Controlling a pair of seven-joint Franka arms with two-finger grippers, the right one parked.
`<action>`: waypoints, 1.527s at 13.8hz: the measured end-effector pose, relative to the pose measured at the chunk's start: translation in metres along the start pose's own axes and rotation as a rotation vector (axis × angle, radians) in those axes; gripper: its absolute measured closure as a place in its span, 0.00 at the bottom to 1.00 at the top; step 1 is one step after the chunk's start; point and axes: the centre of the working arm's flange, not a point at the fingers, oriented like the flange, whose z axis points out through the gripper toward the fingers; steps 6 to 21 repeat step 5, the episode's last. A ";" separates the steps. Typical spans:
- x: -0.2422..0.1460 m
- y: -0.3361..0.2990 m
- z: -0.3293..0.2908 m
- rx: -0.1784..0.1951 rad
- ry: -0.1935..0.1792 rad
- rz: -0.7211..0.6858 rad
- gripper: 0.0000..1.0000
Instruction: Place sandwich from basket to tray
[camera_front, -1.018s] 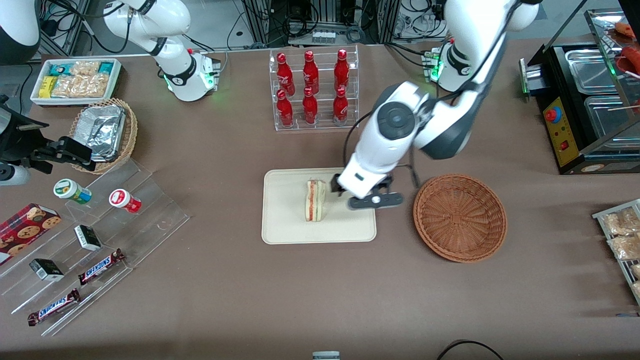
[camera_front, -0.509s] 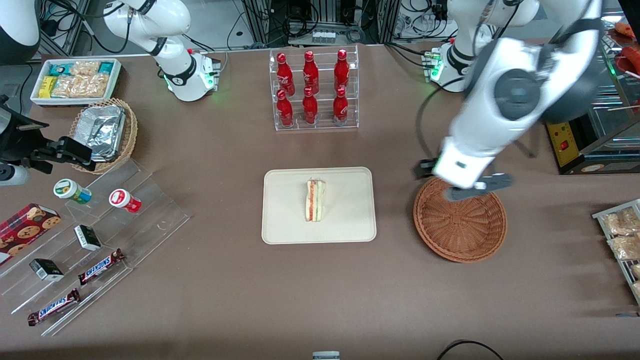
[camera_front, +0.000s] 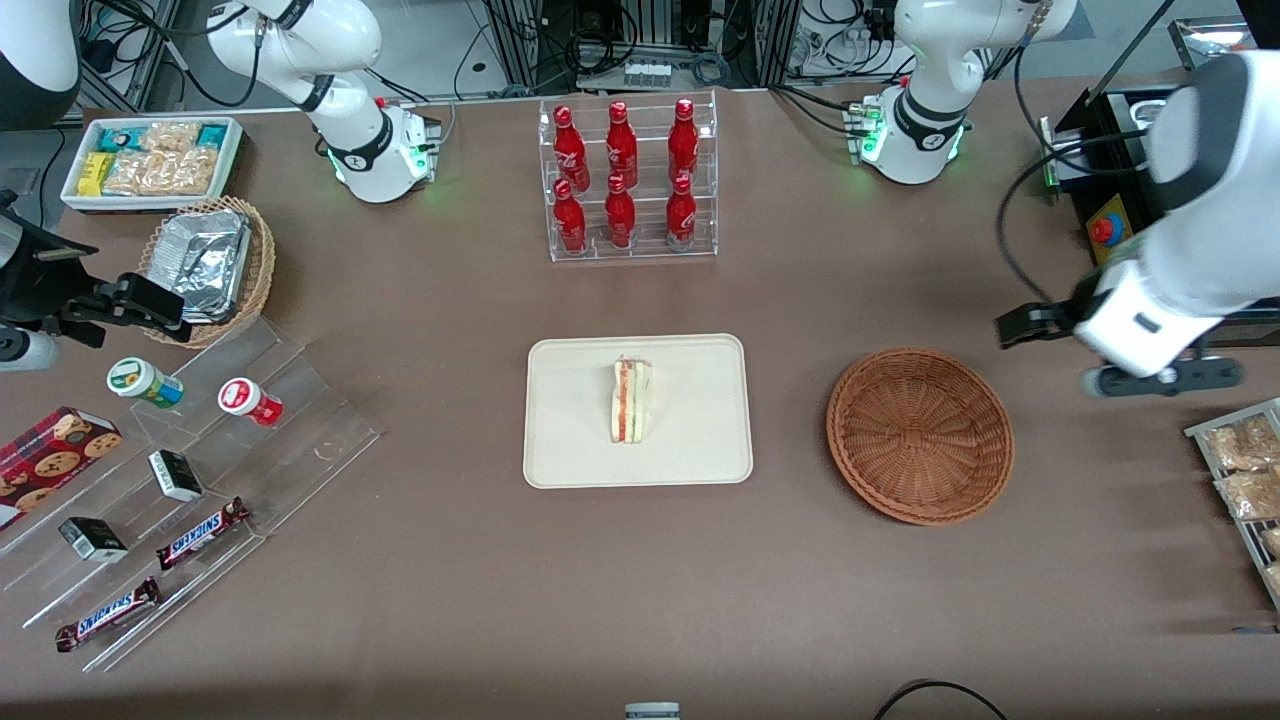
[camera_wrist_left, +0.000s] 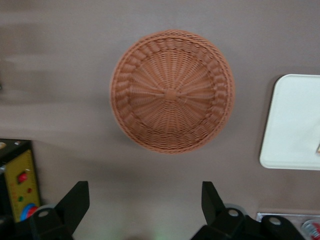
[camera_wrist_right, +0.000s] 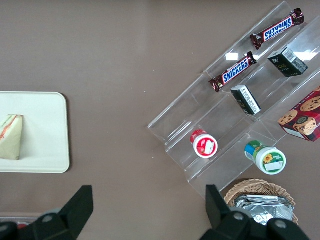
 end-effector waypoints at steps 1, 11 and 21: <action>-0.002 -0.006 -0.005 -0.002 0.008 0.006 0.01; -0.006 0.003 -0.022 -0.005 0.044 0.028 0.01; -0.006 0.003 -0.022 -0.005 0.044 0.028 0.01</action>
